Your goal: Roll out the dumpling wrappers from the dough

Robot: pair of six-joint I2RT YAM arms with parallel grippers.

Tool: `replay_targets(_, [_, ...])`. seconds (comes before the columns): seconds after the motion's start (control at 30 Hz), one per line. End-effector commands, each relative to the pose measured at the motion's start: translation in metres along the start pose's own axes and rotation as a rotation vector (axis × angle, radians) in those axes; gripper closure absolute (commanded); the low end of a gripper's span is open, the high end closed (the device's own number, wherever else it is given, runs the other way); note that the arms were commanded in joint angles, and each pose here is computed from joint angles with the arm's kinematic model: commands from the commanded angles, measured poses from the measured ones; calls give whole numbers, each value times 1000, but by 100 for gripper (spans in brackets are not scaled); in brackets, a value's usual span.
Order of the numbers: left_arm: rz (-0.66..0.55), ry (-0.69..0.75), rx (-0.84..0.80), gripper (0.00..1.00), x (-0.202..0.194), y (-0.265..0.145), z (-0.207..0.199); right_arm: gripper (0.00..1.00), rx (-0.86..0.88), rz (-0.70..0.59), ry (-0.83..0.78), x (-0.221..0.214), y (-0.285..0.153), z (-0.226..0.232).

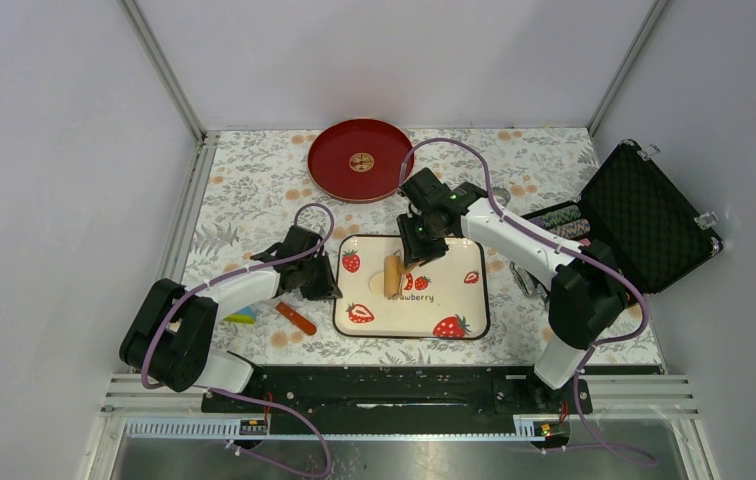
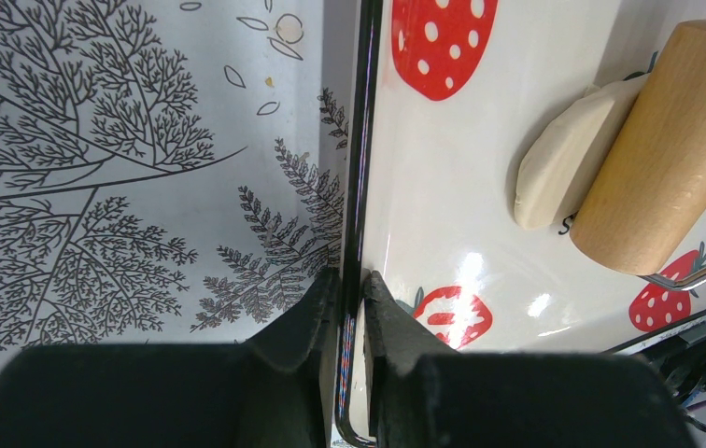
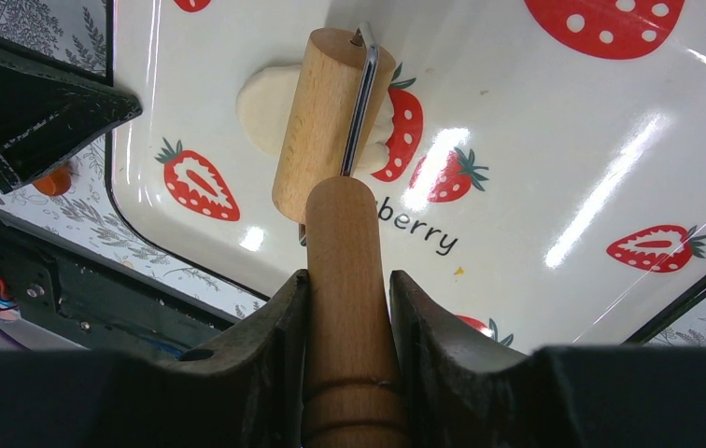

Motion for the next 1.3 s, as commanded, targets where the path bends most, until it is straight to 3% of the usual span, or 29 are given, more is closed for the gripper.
replay_targets(0.0, [22, 14, 95, 100, -8, 7, 14, 100, -547, 405, -97, -59, 30, -73])
replay_targets(1.27, [23, 14, 95, 100, -8, 7, 13, 100, -525, 381, -47, -69, 8, -82])
Point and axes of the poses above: each gripper's point midway between its finger pads, its own y axis out along the fingers, its own z axis along the line the jaws close on, x = y × z, the point moved 10 cm from there along -y, back along the fingers, and after that the axes turned 7 degrees about -y, right-handed, at the moved point
